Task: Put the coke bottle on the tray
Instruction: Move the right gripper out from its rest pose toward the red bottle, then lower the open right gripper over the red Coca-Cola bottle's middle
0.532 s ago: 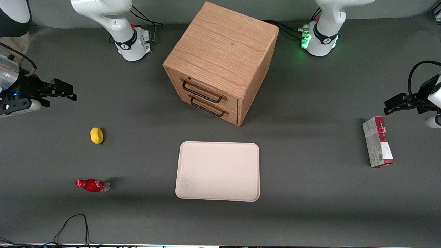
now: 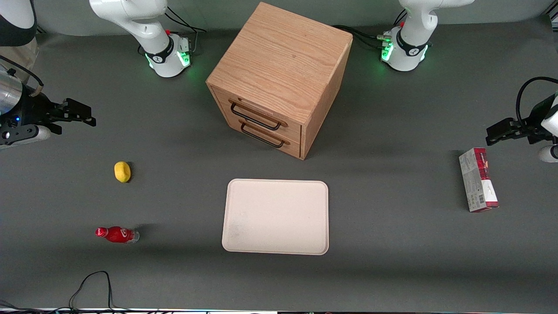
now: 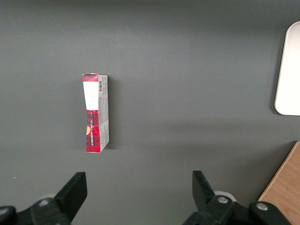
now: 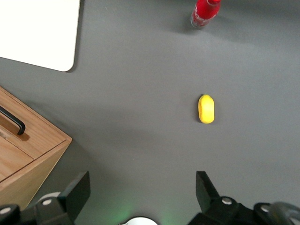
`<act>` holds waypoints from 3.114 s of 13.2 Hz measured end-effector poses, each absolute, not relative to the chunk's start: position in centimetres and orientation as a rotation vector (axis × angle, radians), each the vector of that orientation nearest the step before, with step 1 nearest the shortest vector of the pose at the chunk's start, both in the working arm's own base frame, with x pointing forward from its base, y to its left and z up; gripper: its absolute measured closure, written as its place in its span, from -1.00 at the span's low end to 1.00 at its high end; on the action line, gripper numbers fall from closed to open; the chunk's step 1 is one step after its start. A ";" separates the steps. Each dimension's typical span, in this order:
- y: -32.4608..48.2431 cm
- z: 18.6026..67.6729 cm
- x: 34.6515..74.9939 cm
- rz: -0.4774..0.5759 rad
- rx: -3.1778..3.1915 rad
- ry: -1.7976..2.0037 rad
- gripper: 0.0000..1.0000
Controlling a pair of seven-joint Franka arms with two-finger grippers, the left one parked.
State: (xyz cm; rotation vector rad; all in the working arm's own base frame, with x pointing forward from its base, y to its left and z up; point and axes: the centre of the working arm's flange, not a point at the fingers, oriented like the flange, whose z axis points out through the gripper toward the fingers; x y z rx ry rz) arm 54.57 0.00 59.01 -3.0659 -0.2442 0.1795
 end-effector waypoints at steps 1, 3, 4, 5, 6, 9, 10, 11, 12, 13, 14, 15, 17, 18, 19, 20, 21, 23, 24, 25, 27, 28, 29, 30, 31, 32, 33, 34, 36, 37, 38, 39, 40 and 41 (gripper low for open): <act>-0.6 58.9 54.6 0.190 -3.066 -0.228 -1.00; -1.7 58.9 54.5 0.196 -3.067 -0.197 -1.00; -1.9 58.9 54.4 0.199 -3.066 -0.192 -1.00; -1.9 59.0 54.4 0.200 -3.066 -0.193 -1.00; -1.9 59.2 54.4 0.198 -3.066 -0.194 -1.00; -1.9 59.3 54.4 0.194 -3.067 -0.195 -1.00; -1.9 59.4 54.4 0.191 -3.067 -0.195 -1.00; -1.9 59.6 54.5 0.185 -3.068 -0.195 -1.00; -1.9 59.9 54.5 0.174 -3.070 -0.195 -1.00; -1.9 60.5 54.6 0.156 -3.072 -0.194 -1.00; -2.0 61.0 54.6 0.140 -3.074 -0.192 -1.00; -2.2 61.4 54.8 0.123 -3.077 -0.188 -1.00; -3.2 62.2 55.6 0.126 -3.084 -0.162 -1.00; -4.1 62.3 56.6 0.148 -3.086 -0.138 -1.00; -5.5 62.1 58.2 0.162 -3.089 -0.119 -1.00; -7.2 61.7 60.3 0.156 -3.093 -0.113 -1.00; -9.0 60.9 62.3 0.152 -3.098 -0.106 -1.00; -12.0 58.9 65.0 0.163 -3.102 -0.099 -1.00; -12.8 58.2 65.6 0.166 -3.101 -0.108 -1.00; -13.3 57.9 65.9 0.167 -3.101 -0.118 -1.00; -13.9 57.0 66.0 0.195 -3.094 -0.123 -1.00; -14.0 56.4 66.2 0.213 -3.090 -0.126 -1.00; -13.8 55.4 66.6 0.228 -3.085 -0.134 -1.00; -13.5 54.2 67.4 0.224 -3.084 -0.146 -1.00; -12.7 52.7 68.6 0.202 -3.087 -0.170 -1.00; -11.4 50.8 69.9 0.185 -3.090 -0.202 -1.00; -10.0 48.6 71.3 0.173 -3.093 -0.237 -1.00; -8.4 46.4 72.5 0.149 -3.100 -0.265 -1.00; -5.3 42.4 75.0 0.021 -3.126 -0.282 -1.00; -4.2 40.8 75.9 -0.037 -3.143 -0.296 -1.00; -3.5 39.7 76.3 -0.065 -3.163 -0.310 -1.00; -3.4 39.1 76.4 -0.069 -3.174 -0.318 -1.00; -3.6 38.9 76.4 -0.072 -3.178 -0.316 -1.00; -3.9 38.9 76.4 -0.072 -3.180 -0.311 -1.00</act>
